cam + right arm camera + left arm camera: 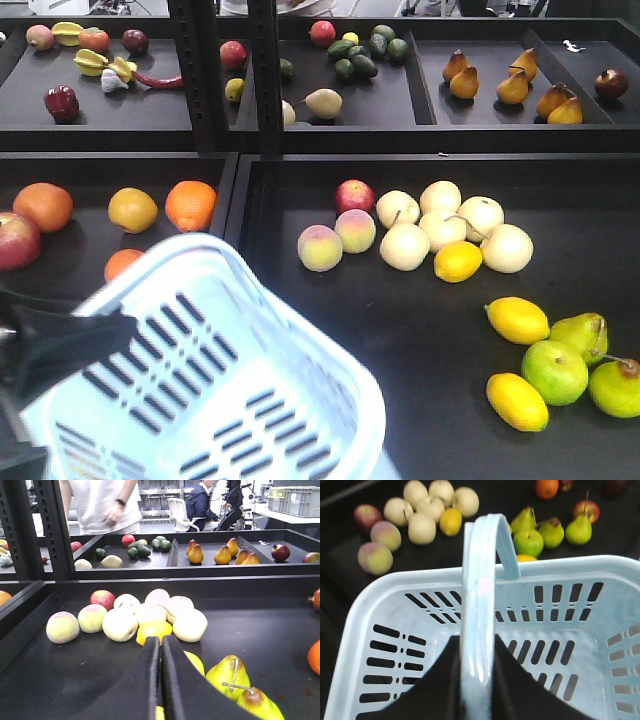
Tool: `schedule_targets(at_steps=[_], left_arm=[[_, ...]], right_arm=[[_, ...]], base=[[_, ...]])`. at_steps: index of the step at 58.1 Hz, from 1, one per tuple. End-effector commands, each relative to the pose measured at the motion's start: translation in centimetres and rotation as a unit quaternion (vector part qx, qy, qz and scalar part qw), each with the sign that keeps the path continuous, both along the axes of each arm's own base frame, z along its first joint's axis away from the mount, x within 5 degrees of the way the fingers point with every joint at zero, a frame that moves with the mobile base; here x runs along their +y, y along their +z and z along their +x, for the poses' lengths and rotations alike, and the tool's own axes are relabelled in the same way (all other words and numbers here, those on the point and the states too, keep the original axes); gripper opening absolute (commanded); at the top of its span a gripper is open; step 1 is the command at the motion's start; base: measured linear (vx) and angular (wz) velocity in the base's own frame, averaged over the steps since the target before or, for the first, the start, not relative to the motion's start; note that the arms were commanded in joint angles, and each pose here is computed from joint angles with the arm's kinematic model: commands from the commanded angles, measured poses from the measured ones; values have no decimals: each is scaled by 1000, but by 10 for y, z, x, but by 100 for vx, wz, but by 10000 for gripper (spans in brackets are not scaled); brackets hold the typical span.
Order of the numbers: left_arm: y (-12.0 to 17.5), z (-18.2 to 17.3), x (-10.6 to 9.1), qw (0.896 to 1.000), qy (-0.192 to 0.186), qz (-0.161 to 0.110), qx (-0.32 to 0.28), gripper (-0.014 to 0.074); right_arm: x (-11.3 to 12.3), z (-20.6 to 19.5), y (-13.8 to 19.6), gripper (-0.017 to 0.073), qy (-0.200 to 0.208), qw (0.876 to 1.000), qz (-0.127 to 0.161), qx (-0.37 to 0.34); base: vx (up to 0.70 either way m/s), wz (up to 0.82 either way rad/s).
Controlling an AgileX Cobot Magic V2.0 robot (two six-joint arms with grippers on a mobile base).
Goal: Pick three apples into basket with both arms
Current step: 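Hold the lifted basket in the left gripper near the robot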
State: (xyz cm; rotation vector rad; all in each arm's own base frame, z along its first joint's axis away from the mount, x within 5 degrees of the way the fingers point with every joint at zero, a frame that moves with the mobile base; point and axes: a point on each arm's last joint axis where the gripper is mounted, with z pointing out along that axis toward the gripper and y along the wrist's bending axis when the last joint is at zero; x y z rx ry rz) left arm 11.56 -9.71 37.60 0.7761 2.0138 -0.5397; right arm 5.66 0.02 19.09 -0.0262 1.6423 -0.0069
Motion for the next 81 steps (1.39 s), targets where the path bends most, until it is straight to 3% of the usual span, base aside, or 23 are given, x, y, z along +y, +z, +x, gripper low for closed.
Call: schedule_targets(at_steps=[1, 14, 32, 81], left_arm=[[29, -12, 8, 993, 24, -89, -67, -6], [32, -31, 19, 993, 17, -94, -69, -6], [26, -28, 22, 996, 22, -45, -73, -6], [26, -28, 22, 996, 22, -46, -74, -6]], right_arm=[[0, 0, 3, -5, 1, 999, -8, -36], [0, 0, 3, -5, 1, 999, -8, -36], [0, 0, 3, -5, 1, 999, -8, -36], [0, 0, 3, -5, 1, 999, -8, -36]], base=[[0, 0], [0, 0], [0, 0], [0, 0]])
